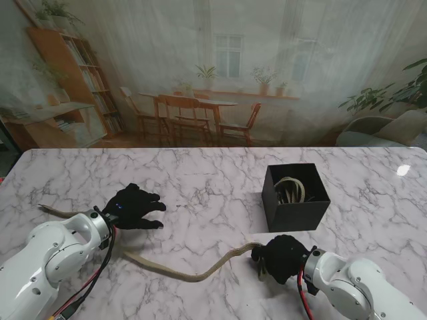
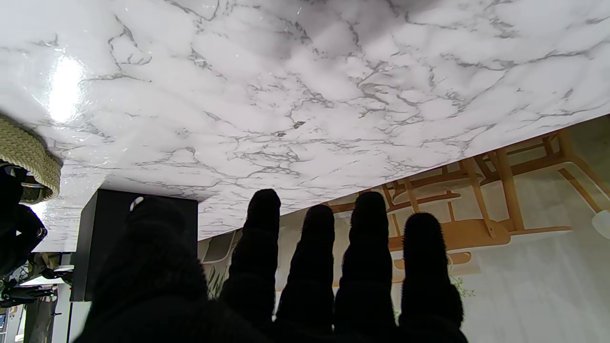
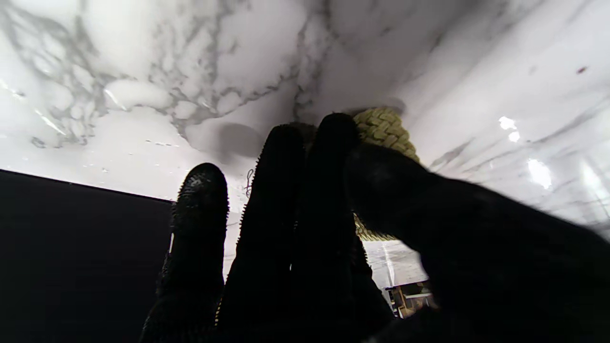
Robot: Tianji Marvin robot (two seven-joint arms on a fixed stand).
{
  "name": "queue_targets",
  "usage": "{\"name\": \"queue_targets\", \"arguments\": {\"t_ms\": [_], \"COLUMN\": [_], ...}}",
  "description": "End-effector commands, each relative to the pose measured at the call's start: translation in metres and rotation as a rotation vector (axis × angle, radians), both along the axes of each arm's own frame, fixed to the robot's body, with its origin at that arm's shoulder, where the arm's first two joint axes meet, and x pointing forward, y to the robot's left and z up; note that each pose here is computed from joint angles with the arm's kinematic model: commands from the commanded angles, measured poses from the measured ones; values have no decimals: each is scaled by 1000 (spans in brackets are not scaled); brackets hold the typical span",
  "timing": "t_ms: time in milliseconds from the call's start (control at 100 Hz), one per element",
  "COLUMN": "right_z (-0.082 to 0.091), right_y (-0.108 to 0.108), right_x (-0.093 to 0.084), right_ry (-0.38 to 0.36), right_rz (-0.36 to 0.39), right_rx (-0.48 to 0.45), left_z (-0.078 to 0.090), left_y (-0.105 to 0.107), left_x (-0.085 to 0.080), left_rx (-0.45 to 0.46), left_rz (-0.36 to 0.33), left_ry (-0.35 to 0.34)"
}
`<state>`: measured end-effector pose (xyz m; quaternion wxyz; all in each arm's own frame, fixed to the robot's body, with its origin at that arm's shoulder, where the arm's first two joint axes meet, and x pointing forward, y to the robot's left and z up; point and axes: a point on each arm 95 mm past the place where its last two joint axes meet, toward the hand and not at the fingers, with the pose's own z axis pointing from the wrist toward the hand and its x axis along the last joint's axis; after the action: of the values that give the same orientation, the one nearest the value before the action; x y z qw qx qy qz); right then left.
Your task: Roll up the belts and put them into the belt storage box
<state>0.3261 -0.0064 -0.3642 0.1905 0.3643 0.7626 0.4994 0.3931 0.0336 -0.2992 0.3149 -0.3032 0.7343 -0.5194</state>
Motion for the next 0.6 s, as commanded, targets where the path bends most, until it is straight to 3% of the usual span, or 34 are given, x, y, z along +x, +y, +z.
{"name": "queue_targets", "arguments": {"t_ms": [0,590], "right_z": [-4,-15], "right_y": [0,3], "right_x": [-1,-1], "right_ry": [-9,-100], "right_rz": [2,-41], "right_rx": [-22,-35], "left_z": [0,1], "left_y": [-3,-4], "left_x": [0,1], "left_rx": [6,-5], "left_rz": [-3,-4], "left_ry": [11,12]}}
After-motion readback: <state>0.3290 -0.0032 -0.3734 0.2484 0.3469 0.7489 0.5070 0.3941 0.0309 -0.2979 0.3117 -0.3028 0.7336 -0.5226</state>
